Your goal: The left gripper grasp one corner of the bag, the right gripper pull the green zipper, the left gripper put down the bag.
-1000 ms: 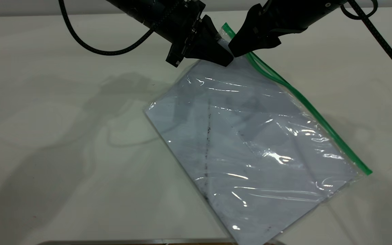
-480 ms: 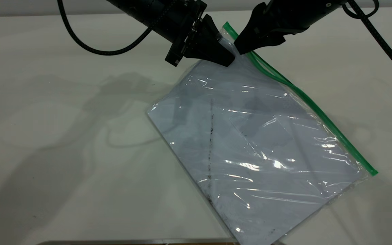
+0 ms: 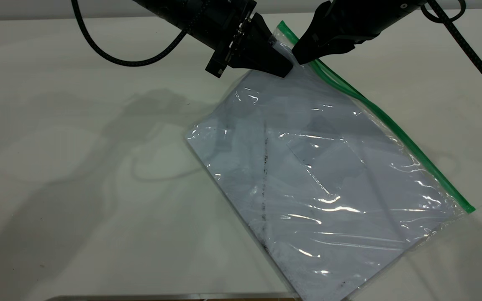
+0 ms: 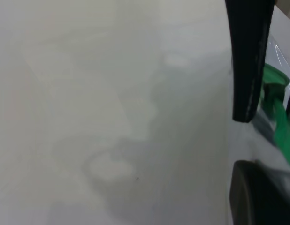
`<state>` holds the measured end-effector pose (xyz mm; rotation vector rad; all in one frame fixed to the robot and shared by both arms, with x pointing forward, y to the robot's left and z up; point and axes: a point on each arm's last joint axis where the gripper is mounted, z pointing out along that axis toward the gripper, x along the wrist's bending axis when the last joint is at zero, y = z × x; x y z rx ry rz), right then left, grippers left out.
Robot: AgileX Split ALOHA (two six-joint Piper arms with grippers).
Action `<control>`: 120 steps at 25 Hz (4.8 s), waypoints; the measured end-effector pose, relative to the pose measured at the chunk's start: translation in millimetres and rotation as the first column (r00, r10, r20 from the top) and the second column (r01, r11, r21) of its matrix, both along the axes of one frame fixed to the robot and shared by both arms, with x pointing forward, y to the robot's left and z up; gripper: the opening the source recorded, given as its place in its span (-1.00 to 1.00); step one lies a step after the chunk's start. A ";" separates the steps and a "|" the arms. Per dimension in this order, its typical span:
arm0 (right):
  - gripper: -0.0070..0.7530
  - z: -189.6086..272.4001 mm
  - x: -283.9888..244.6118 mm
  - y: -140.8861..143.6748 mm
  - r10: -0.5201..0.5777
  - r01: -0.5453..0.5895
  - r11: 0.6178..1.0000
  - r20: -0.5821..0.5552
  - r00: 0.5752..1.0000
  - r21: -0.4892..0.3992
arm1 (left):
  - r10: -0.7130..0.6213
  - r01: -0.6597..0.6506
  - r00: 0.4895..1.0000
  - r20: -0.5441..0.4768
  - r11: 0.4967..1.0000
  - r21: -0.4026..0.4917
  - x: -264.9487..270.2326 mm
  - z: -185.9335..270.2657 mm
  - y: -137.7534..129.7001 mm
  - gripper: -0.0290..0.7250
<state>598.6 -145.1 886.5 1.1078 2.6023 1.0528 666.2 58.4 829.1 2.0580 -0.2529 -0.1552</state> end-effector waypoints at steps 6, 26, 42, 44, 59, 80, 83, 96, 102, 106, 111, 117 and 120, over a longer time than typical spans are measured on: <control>-0.88 0.0 0.0 0.0 0.000 0.000 1.000 0.000 1.000 0.000 | 0.001 -0.001 1.000 -0.001 1.000 -0.001 0.0 0.1 0.0 -0.78; -0.89 -0.4 -2.4 -0.7 -0.009 0.003 0.996 -0.061 0.998 -0.092 | 0.045 -0.052 0.994 -0.098 0.996 -0.068 12.0 7.5 33.7 -0.78; -0.89 -14.6 -8.9 -47.8 -0.072 0.017 0.979 -0.264 0.962 -0.204 | 0.201 -0.207 0.972 -0.122 0.977 -0.043 36.7 8.2 87.7 -0.78; -0.89 -15.7 -12.4 -53.9 -0.076 0.006 0.976 -0.314 0.946 -0.218 | 0.217 -0.219 0.969 -0.117 0.976 -0.003 38.1 5.4 92.4 -0.78; -0.86 -18.8 -23.7 -66.9 -0.134 -0.006 0.954 -0.444 0.886 -0.300 | 0.241 -0.221 0.964 -0.111 0.961 0.169 37.0 -6.9 101.1 -0.75; 0.55 43.9 -2.6 -72.4 -0.218 0.174 0.942 -0.131 0.967 -0.287 | 0.675 -0.628 0.738 0.003 0.685 0.371 62.9 82.5 125.9 0.67; 0.56 106.2 -5.6 -72.4 -0.225 0.223 0.950 0.012 0.974 -0.218 | 0.731 -0.690 0.681 0.049 0.617 0.377 52.1 149.1 133.1 0.63; 0.56 314.4 -171.0 -96.6 -0.250 0.254 0.966 0.422 0.872 0.046 | 0.847 -0.845 0.507 0.157 0.454 0.283 -63.1 359.5 161.2 0.63; 0.56 324.8 -239.9 -112.3 -0.254 0.280 0.960 0.376 0.891 -0.015 | 0.912 -0.895 0.364 0.186 0.288 0.342 -108.8 393.9 180.0 0.63; 0.56 328.2 -274.3 -121.2 -0.293 0.319 0.948 0.383 0.876 -0.006 | 0.965 -0.939 0.188 0.185 0.121 0.323 -123.4 408.3 192.1 0.62; 0.56 309.0 -319.8 -129.2 -0.324 0.335 0.941 0.416 0.850 0.048 | 0.968 -0.939 0.024 0.248 -0.063 0.339 -138.0 404.2 208.6 0.62; 0.56 249.0 -363.7 -136.8 -0.324 0.336 0.941 0.403 0.856 0.043 | 0.961 -0.899 -0.023 0.275 -0.140 0.415 -185.9 376.4 220.1 0.62; 0.56 221.3 -375.4 -138.8 -0.325 0.336 0.941 0.408 0.853 0.047 | 0.961 -0.888 -0.019 0.276 -0.143 0.437 -217.2 362.9 224.1 0.62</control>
